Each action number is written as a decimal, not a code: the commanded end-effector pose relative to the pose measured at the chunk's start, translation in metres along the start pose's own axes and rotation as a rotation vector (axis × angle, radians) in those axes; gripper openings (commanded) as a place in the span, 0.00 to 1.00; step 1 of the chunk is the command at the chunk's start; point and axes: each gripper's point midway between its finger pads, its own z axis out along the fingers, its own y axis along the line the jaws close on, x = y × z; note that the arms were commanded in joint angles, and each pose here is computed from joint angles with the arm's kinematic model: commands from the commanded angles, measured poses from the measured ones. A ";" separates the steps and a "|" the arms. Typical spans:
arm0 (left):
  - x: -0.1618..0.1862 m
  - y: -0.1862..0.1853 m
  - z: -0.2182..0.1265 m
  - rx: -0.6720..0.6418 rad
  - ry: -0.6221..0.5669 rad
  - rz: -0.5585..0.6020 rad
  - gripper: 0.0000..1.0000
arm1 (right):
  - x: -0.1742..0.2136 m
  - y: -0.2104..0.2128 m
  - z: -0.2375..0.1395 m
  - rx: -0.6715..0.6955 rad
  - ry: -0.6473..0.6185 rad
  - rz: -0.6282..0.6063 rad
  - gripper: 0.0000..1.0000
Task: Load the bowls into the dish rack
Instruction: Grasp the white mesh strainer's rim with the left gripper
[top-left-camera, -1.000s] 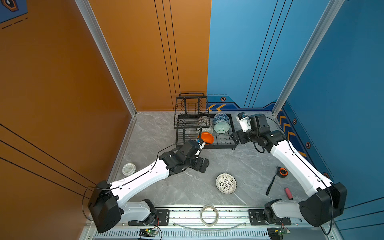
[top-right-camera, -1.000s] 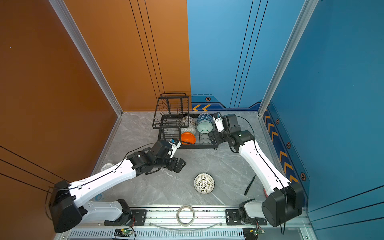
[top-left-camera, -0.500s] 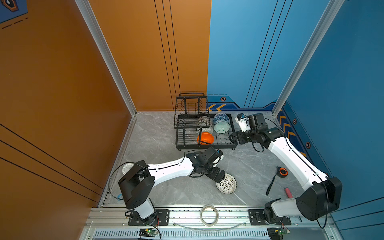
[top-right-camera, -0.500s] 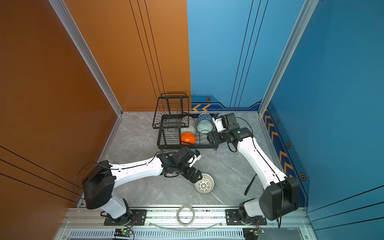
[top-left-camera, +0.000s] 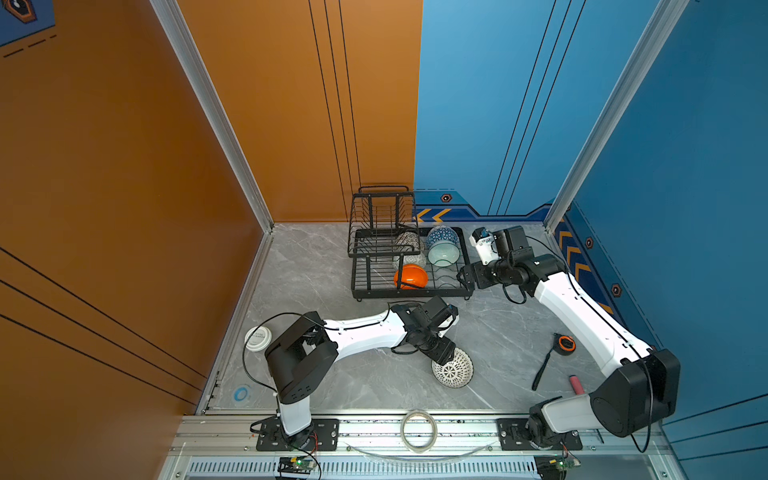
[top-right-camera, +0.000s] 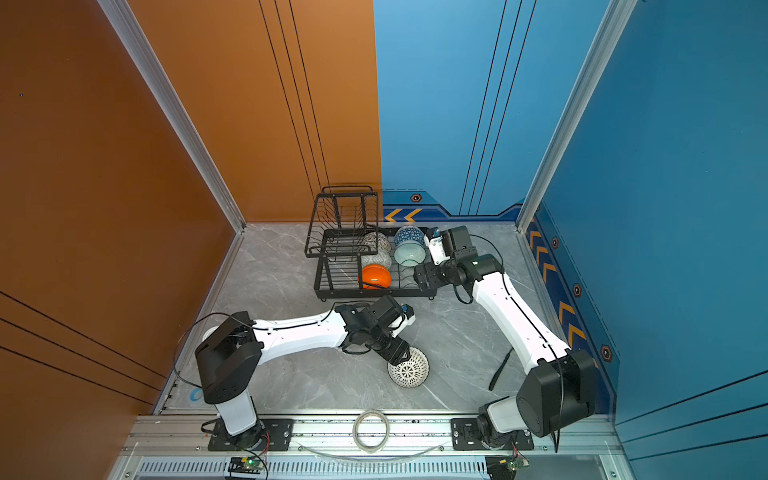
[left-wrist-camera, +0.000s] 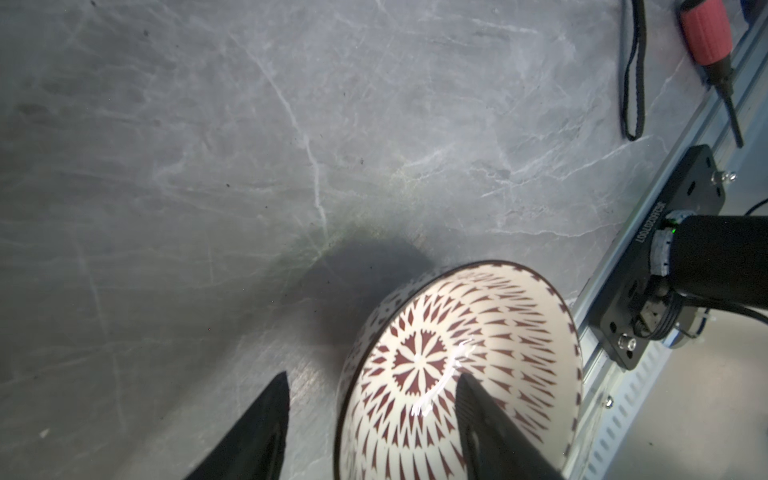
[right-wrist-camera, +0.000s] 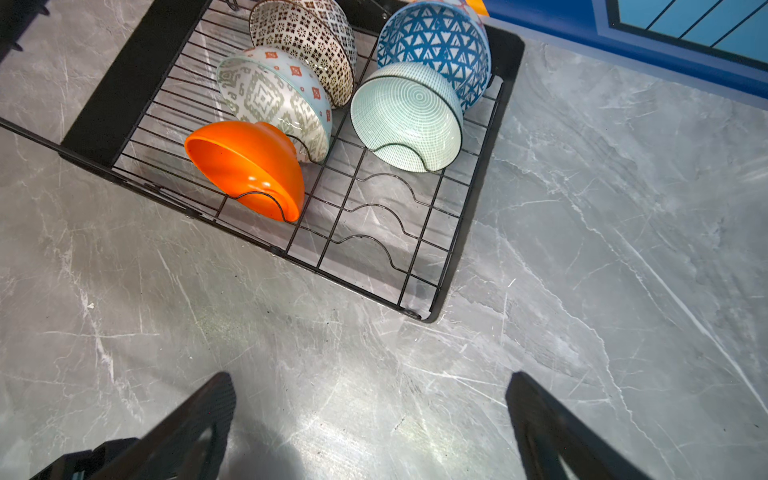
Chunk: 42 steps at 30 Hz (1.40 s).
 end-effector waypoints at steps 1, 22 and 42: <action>0.005 -0.001 0.005 -0.003 0.037 0.005 0.53 | 0.001 -0.002 0.000 0.003 0.021 0.001 1.00; 0.029 -0.001 0.021 -0.002 0.108 -0.021 0.24 | 0.011 -0.003 0.005 0.008 0.043 -0.009 1.00; 0.014 0.006 0.000 -0.066 0.039 -0.020 0.00 | 0.012 -0.012 -0.009 0.010 0.006 0.004 1.00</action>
